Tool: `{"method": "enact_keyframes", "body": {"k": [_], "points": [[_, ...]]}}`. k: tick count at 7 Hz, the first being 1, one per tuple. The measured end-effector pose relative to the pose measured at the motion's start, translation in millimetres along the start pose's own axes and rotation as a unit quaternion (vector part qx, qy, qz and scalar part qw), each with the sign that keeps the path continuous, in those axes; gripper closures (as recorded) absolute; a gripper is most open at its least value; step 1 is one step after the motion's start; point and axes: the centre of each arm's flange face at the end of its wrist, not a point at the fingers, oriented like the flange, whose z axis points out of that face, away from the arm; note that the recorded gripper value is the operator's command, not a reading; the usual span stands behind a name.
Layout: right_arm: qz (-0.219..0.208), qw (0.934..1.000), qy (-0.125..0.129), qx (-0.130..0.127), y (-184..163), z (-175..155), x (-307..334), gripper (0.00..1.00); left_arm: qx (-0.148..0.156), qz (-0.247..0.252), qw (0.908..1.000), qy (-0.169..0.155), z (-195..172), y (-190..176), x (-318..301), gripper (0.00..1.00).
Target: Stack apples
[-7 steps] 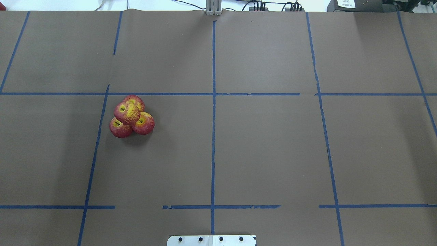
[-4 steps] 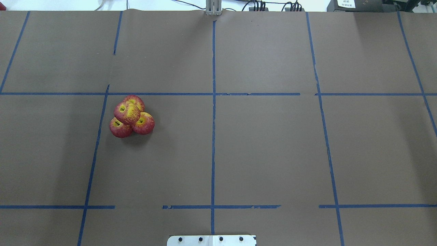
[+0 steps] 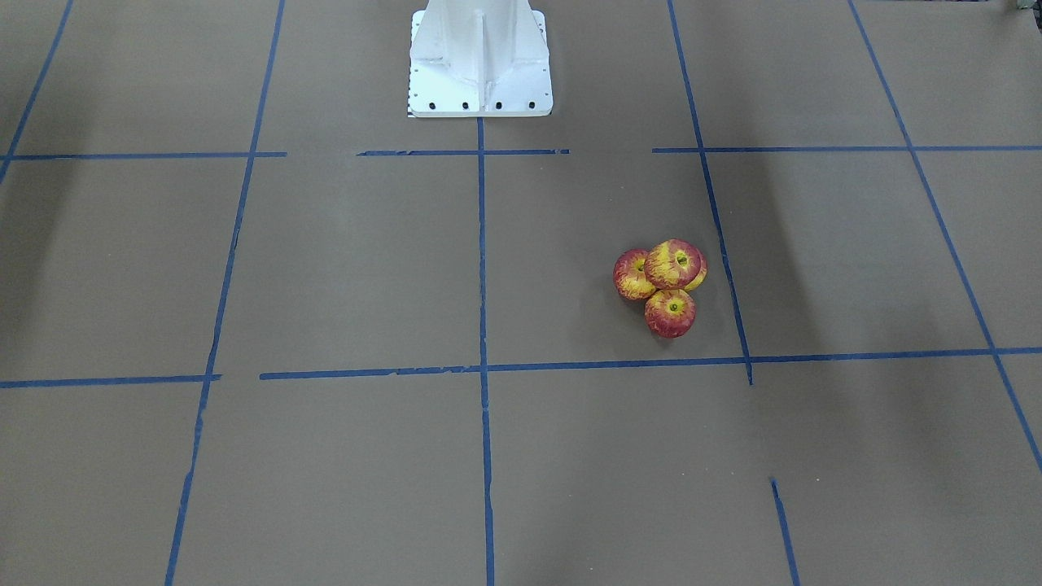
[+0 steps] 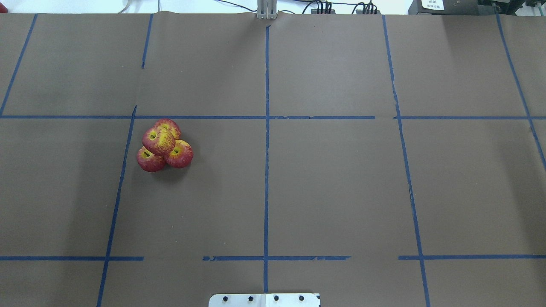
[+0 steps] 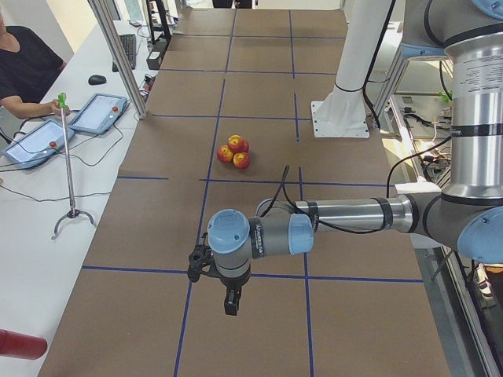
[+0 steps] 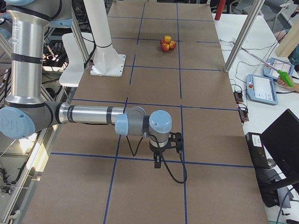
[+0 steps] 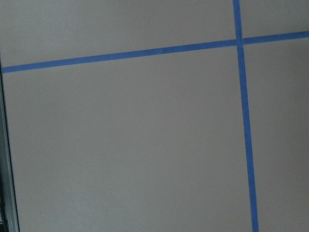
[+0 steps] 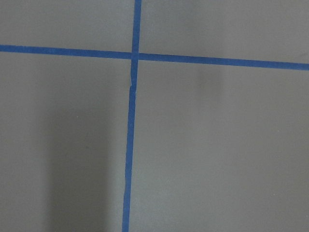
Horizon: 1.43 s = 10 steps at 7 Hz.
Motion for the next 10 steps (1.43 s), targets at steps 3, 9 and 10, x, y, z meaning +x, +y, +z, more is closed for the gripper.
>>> {"method": "enact_keyframes", "body": {"k": [3, 9, 10], "points": [[0.000, 1.0000, 0.000, 0.000, 0.0, 0.0, 0.0, 0.00, -0.002, 0.000, 1.0000, 0.001, 2.0, 2.2, -0.9, 0.00], [0.000, 1.0000, 0.000, 0.000, 0.1, 0.1, 0.1, 0.00, -0.004, -0.002, 1.0000, 0.002, 6.6, 6.3, -3.1, 0.00], [0.000, 1.0000, 0.000, 0.000, 0.1, 0.1, 0.1, 0.00, -0.004, -0.002, 1.0000, 0.002, 6.2, 6.5, -3.1, 0.00]]}}
